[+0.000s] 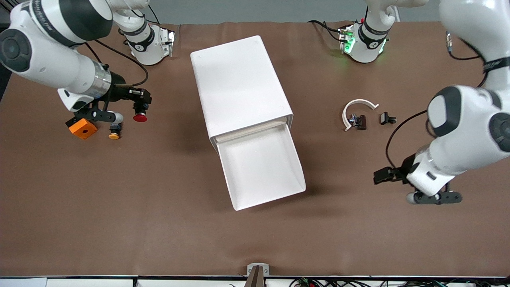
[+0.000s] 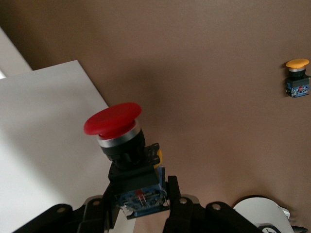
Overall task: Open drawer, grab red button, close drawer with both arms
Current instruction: 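Carry the red button toward the yellow button while the left gripper returns, then lower the red button onto the table while the left gripper reaches the drawer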
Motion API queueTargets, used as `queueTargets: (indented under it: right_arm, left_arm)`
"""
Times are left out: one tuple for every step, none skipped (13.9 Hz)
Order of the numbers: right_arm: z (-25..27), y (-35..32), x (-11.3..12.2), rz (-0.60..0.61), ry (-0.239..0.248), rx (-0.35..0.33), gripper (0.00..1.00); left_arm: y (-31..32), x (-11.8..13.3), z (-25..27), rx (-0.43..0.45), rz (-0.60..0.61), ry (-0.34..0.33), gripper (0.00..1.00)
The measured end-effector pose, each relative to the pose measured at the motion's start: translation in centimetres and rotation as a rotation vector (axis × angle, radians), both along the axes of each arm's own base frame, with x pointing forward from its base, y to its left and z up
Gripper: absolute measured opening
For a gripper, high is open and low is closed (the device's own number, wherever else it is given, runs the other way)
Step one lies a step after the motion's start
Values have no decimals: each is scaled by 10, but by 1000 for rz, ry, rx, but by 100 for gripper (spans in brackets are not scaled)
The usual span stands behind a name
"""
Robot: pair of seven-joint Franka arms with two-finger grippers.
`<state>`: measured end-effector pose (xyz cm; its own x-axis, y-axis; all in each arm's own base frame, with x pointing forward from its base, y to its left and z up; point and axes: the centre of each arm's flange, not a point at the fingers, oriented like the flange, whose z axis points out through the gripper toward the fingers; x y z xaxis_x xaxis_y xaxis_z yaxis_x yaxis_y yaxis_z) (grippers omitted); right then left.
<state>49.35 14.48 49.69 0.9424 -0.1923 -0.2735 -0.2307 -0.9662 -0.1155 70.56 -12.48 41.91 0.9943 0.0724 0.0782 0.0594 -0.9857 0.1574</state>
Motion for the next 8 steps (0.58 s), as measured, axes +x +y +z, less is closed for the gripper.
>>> queueTargets:
  right_arm:
    - [-15,-4,-8,-7,-15,-7,42]
    - [-32,-7,-15,-10,-32,-12,42]
    - [-51,-10,-22,-11,-45,-17,42]
    - [-68,-13,-28,-13,-57,-23,42]
    - [-84,-16,-35,-12,-67,-28,42]
    - [-98,-20,-42,-16,-73,-34,42]
    - [-111,-24,-49,-23,-77,-41,42]
    - [-124,-27,-56,-29,-82,-48,42]
  left_arm:
    - [-15,5,-16,-7,31,-14,100]
    - [-31,9,-30,-16,66,-37,100]
    - [-47,13,-42,-29,102,-64,100]
    - [-62,16,-53,-44,137,-92,100]
    - [-75,18,-61,-59,167,-119,100]
    - [-86,20,-68,-75,195,-146,100]
    - [-97,22,-74,-93,222,-172,100]
    - [-108,23,-79,-113,244,-205,100]
